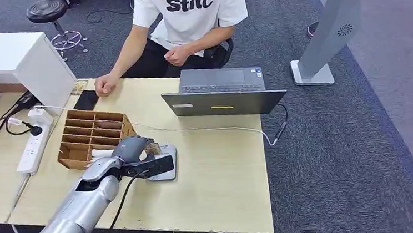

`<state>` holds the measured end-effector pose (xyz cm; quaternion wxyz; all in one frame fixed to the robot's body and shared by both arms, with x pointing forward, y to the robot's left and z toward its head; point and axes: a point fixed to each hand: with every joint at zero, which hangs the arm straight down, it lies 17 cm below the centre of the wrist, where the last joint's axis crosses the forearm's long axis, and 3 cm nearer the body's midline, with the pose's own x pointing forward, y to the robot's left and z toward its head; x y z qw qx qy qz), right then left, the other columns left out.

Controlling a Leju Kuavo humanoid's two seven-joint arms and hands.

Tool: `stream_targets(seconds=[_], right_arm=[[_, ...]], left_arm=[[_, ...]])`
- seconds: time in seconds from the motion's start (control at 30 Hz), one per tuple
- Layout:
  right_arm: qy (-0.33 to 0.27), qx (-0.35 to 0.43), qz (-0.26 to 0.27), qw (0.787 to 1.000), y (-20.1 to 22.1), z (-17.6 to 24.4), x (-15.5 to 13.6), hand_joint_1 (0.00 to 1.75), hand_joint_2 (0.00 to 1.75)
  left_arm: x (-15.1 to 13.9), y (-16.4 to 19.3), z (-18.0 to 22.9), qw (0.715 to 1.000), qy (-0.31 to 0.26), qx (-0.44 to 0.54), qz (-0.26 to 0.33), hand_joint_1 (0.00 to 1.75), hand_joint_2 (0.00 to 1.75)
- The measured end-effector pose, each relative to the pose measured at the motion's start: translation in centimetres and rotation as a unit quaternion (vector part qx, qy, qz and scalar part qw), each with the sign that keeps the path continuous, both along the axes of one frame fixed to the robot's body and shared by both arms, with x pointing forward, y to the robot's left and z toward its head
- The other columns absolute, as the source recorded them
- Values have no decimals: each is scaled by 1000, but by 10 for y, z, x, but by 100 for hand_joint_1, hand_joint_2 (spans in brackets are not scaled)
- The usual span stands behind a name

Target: Pass the card to the sensor for recognition and then transmit it.

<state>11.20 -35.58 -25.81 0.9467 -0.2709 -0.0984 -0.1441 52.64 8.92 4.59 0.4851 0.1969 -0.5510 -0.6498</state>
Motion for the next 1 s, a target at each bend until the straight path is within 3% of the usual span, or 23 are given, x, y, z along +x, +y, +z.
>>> stream_targets(seconds=[0.53,0.67,0.83,1.0], right_arm=[[-1,3,3,1000,5,0,1,0,175],[-2,2,3,1000,5,0,1,0,175],[-7,1,1,1000,4,-1,-2,0,175],[-8,1,-3,1000,3,-2,-9,0,175]], left_arm=[[9,-1,10,1000,-14,1,2,175,175],[16,-1,23,999,-40,-13,10,175,175],[47,4,89,993,-109,-45,27,175,175],[83,39,180,979,-190,-46,56,175,175]])
